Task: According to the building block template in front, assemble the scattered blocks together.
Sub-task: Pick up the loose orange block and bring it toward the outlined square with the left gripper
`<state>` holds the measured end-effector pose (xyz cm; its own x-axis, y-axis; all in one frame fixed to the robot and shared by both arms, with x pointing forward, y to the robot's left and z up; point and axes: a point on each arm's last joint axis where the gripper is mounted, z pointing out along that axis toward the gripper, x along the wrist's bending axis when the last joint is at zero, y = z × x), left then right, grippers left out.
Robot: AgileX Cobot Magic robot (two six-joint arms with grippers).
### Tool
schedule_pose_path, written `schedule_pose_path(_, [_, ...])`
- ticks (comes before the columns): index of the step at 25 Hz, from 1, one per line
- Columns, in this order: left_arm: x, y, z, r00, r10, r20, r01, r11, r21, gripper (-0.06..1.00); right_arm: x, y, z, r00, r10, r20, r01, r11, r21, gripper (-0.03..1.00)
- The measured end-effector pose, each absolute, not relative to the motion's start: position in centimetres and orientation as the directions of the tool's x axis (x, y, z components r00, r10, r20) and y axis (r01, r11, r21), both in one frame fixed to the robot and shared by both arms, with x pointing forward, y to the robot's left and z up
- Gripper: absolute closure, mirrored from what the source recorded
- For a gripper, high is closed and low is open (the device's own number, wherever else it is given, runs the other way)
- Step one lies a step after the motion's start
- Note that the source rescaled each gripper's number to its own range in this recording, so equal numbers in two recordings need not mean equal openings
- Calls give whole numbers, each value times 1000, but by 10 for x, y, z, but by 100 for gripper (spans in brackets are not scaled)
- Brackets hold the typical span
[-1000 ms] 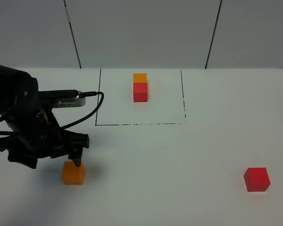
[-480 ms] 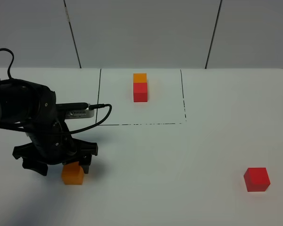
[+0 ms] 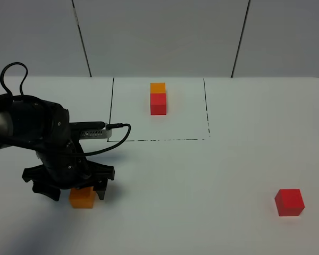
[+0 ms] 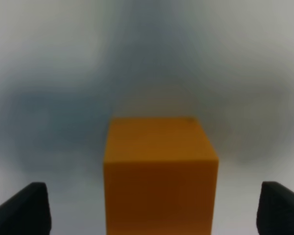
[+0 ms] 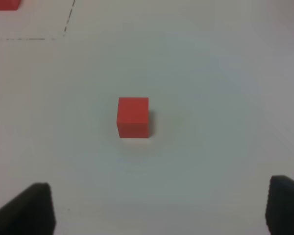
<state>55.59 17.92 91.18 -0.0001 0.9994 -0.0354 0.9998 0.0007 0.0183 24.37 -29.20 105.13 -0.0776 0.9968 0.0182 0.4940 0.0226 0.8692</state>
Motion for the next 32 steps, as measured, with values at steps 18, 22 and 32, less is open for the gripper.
schedule_pose_path(18, [553, 180, 891, 14, 999, -32, 1000, -14, 10, 7, 244, -292, 1051, -78, 997, 18, 494, 23, 869, 23])
schedule_pose_path(22, [553, 180, 882, 21, 1000, -17, 1000, -22, -23, 9, 244, -292, 1051, -78, 997, 18, 494, 23, 869, 23])
schedule_pose_path(32, [554, 181, 881, 28, 1000, -6, 999, -28, -26, 24, 244, -292, 1051, -78, 997, 18, 494, 23, 869, 23])
